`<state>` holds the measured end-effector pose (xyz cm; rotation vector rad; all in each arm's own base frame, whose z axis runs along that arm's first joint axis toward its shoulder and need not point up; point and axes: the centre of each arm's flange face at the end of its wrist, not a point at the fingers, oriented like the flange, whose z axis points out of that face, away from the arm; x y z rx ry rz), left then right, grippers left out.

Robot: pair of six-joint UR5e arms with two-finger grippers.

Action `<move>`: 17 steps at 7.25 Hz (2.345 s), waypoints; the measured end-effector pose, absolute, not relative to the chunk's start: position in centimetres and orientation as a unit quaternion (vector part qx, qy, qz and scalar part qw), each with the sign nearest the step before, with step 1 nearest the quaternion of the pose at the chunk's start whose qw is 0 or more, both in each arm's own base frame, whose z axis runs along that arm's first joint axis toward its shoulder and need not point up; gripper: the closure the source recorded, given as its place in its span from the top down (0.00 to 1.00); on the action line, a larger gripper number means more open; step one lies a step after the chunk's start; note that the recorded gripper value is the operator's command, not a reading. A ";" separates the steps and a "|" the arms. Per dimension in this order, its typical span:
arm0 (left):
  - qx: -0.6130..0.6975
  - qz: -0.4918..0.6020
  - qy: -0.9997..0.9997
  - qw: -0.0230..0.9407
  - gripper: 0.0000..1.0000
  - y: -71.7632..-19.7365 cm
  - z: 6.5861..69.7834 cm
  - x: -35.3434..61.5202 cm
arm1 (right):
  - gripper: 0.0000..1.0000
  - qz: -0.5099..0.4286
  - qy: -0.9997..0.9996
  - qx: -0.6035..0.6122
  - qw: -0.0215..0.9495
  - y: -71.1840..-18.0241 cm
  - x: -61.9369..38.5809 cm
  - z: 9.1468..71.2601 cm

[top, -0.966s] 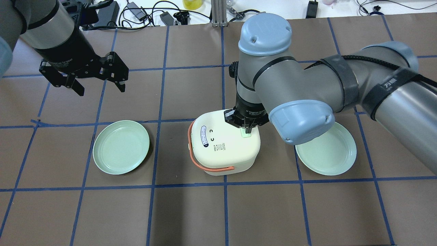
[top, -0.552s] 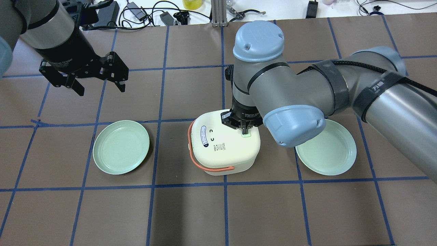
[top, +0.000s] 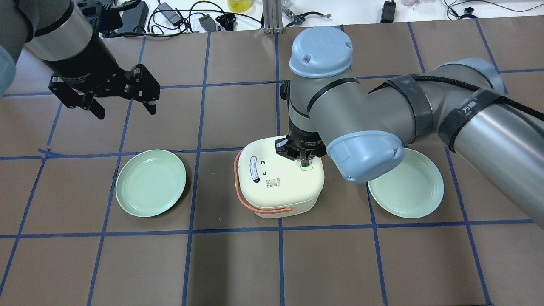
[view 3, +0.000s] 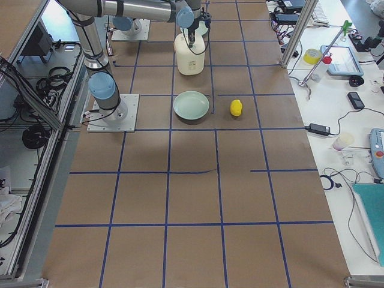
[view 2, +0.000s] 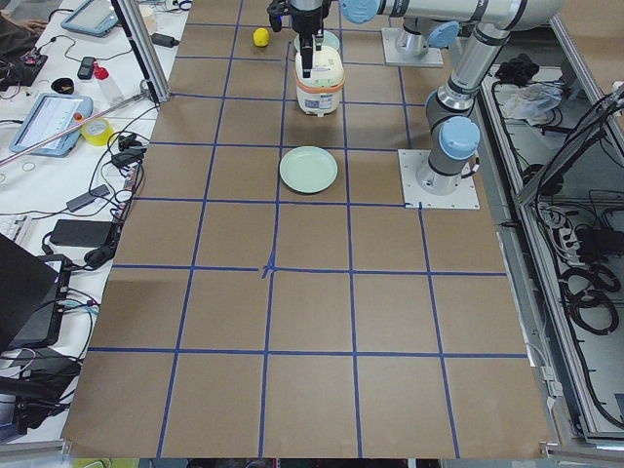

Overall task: Press rice cooker button
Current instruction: 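Press down on the green lid button with the closed right gripper, then lift the right gripper up and away as the lid pops open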

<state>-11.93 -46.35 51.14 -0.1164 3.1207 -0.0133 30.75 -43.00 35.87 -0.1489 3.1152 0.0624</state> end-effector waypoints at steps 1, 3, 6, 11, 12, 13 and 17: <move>-0.037 -0.004 0.999 0.009 1.00 -46.3 51.1 -11.9 | 0.07 0.020 0.999 -0.048 0.010 -43.0 30.7 35.8; -0.037 -0.004 0.999 0.009 1.00 -46.4 51.1 -11.9 | 0.13 0.020 0.999 -0.048 0.010 -43.0 30.7 35.8; -0.037 -0.004 0.999 0.009 1.00 -46.4 51.1 -11.9 | 0.13 0.020 0.999 -0.049 0.007 -43.0 30.7 35.8; -0.038 -0.004 0.999 0.009 1.00 -46.4 51.1 -11.9 | 0.13 0.022 0.998 -0.050 0.011 -43.0 30.8 35.7; -0.038 -0.004 0.999 0.009 1.00 -46.3 51.1 -11.9 | 0.16 0.023 0.998 -0.050 0.011 -43.0 30.8 35.7; -0.038 -0.004 0.999 0.009 1.00 -46.4 51.1 -11.9 | 0.87 0.023 0.998 -0.050 0.011 -43.0 30.8 35.7; -0.038 -0.004 0.999 0.009 1.00 -46.4 51.1 -11.9 | 1.00 -0.004 0.999 -0.042 0.003 -44.0 30.3 39.5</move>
